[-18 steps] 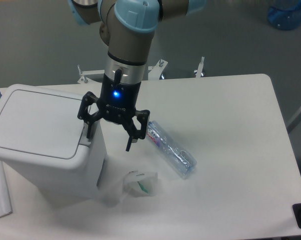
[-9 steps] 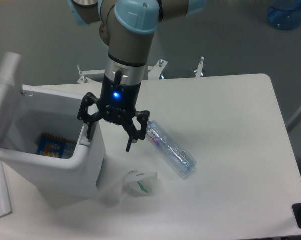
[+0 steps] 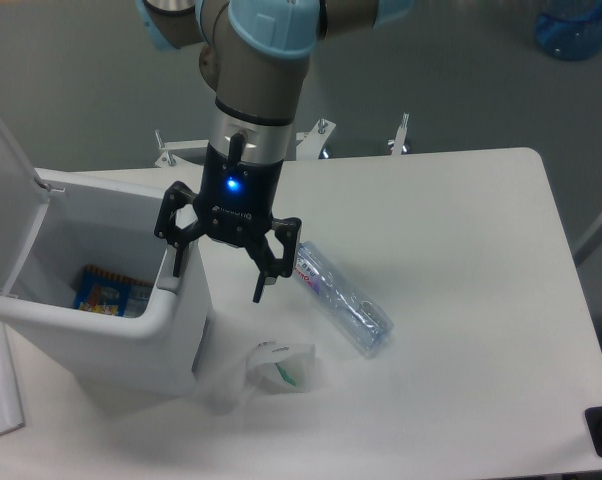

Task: Open the trash can

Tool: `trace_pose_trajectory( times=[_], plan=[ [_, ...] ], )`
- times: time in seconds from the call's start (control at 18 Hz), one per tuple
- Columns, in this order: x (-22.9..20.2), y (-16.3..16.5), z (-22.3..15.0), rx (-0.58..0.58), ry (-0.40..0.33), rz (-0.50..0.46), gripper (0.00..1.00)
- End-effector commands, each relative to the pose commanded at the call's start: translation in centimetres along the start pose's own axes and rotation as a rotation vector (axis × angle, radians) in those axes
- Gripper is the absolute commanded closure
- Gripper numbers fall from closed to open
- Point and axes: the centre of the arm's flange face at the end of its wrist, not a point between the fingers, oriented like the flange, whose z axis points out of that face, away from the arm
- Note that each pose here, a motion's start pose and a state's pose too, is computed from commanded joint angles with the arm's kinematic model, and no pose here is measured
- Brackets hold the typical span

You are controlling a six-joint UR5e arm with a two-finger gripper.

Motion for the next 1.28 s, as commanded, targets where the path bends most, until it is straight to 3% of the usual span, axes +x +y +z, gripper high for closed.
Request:
trace_pose_trajectory(
  times=[0.28, 0.56, 0.89, 1.28],
  plan=[
    [-2.7, -0.1, 0.7, 0.026, -0.043, -0.006, 0.0],
    [-14.1, 5.0, 5.9, -0.093, -0.151, -0.12, 0.0],
    [-21.3, 9.4, 8.5, -0.171, -0.133, 0.108, 0.0],
    [-22.0, 11.7, 10.0, -0.356, -0.16, 0.318, 0.0]
  ],
)
